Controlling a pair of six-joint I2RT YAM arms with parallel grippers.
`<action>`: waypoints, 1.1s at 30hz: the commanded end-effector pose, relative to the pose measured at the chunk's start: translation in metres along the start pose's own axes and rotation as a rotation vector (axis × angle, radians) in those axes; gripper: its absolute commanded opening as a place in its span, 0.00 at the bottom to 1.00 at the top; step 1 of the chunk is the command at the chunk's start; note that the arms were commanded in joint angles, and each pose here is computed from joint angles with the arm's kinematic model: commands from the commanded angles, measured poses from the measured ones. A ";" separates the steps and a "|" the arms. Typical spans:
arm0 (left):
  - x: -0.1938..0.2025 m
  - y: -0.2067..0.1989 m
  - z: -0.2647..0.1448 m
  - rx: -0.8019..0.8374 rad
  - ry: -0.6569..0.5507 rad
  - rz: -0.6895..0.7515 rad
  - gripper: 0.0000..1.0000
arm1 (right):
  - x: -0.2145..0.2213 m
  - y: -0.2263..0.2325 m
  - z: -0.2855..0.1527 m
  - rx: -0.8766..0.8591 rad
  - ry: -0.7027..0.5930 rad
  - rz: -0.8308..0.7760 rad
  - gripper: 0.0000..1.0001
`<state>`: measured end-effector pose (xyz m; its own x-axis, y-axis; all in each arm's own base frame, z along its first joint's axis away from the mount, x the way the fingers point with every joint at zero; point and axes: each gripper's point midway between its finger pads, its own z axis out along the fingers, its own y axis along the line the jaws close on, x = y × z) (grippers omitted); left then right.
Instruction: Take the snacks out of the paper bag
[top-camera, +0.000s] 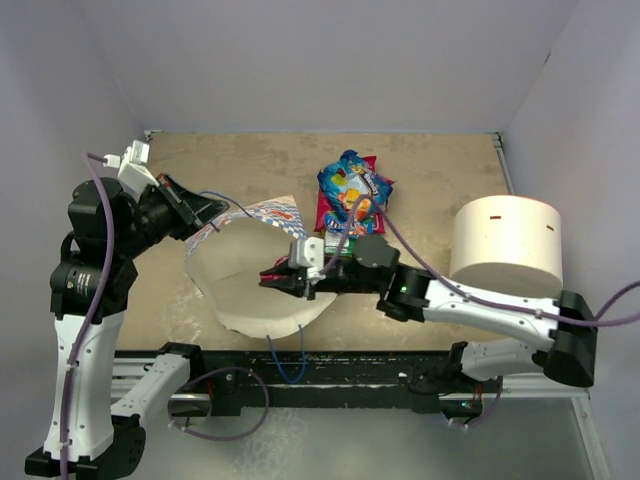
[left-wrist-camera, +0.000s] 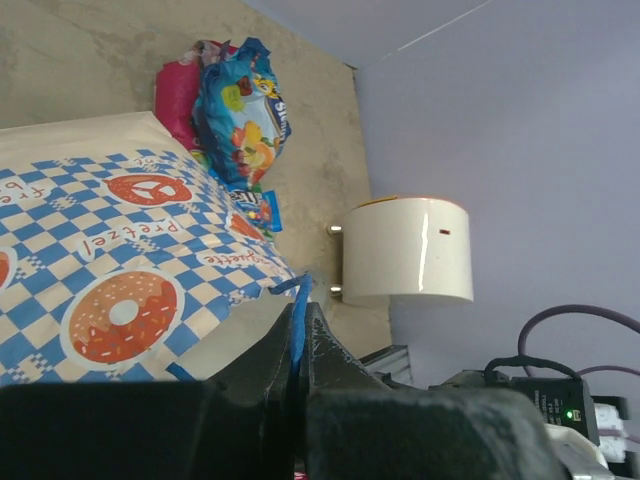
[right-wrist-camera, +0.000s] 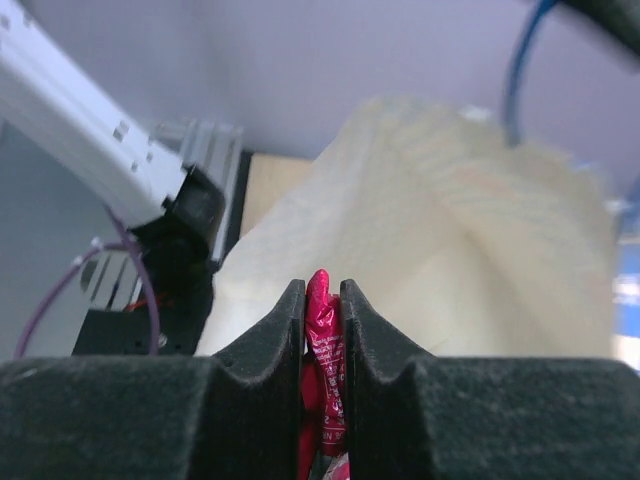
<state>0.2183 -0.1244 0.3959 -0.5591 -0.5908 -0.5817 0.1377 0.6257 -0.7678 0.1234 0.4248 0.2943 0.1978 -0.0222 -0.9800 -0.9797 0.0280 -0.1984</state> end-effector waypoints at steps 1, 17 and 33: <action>-0.012 -0.037 -0.011 0.123 -0.037 -0.072 0.00 | -0.053 -0.034 -0.033 0.208 -0.047 -0.026 0.00; -0.051 -0.029 0.004 -0.042 -0.127 -0.257 0.00 | -0.189 -0.142 -0.133 0.841 -0.295 0.005 0.00; -0.074 0.031 0.041 -0.143 -0.167 -0.166 0.00 | -0.156 -0.149 -0.166 0.959 -0.169 0.027 0.00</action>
<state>0.2938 -0.1035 0.3907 -0.4859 -0.7606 -0.4305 -0.1029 0.5389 -0.8361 0.2293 0.2687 0.4807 0.2641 0.1255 -0.9563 -0.5903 0.8051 -0.0574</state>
